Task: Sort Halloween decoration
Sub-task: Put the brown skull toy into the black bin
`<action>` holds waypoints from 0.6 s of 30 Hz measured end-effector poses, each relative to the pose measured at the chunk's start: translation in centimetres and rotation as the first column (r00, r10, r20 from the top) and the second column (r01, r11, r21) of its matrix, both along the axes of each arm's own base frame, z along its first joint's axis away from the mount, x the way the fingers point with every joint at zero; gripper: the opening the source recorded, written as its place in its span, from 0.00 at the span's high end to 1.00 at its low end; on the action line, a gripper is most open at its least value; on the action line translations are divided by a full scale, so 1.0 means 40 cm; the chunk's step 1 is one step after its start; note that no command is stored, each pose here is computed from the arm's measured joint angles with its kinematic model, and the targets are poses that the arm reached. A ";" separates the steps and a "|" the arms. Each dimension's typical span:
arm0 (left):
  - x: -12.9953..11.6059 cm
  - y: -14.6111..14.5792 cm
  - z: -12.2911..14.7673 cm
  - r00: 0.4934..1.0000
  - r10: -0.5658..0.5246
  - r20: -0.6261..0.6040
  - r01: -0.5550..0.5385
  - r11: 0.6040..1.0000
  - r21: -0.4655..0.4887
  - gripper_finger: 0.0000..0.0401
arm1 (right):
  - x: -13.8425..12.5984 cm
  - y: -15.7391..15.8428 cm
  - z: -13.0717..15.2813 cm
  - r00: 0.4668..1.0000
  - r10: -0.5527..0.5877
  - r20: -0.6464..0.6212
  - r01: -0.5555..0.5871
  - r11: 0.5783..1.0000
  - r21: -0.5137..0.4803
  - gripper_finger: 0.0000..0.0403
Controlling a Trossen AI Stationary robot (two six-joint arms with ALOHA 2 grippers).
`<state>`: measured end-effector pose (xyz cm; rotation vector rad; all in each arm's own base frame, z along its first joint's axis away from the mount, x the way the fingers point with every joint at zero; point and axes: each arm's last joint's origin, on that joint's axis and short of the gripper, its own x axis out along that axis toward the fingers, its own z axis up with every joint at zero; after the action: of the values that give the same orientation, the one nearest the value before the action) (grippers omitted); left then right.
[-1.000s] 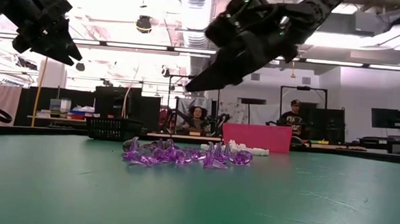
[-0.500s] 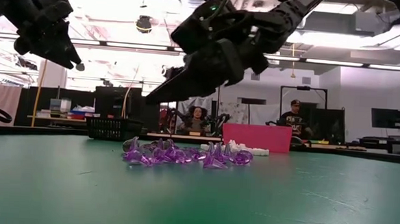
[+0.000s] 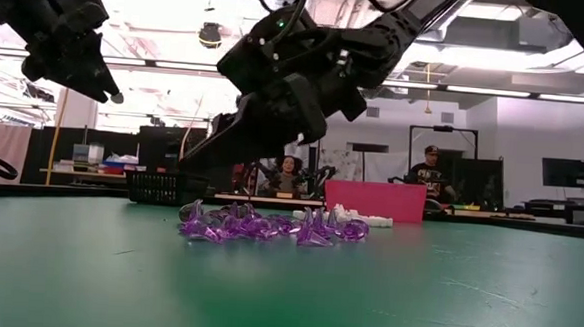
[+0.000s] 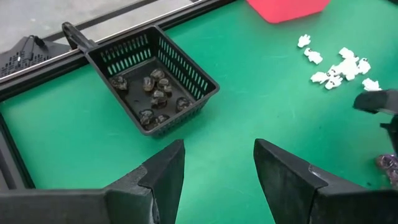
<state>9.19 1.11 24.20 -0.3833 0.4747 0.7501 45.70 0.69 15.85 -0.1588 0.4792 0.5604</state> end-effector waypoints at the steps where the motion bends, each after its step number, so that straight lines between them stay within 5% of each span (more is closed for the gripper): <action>1: 0.000 0.000 0.000 1.000 -0.001 -0.001 0.001 1.000 0.001 0.54 | -0.001 0.000 -0.003 1.000 0.000 -0.007 0.000 1.000 -0.001 0.46; 18: 0.000 0.000 0.000 1.000 0.002 0.000 -0.002 1.000 0.002 0.54 | 0.000 -0.009 -0.036 1.000 -0.009 -0.018 0.007 0.991 -0.131 0.46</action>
<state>9.18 1.11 24.21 -0.3813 0.4737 0.7521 45.71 0.35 14.42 -0.2773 0.5343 0.5230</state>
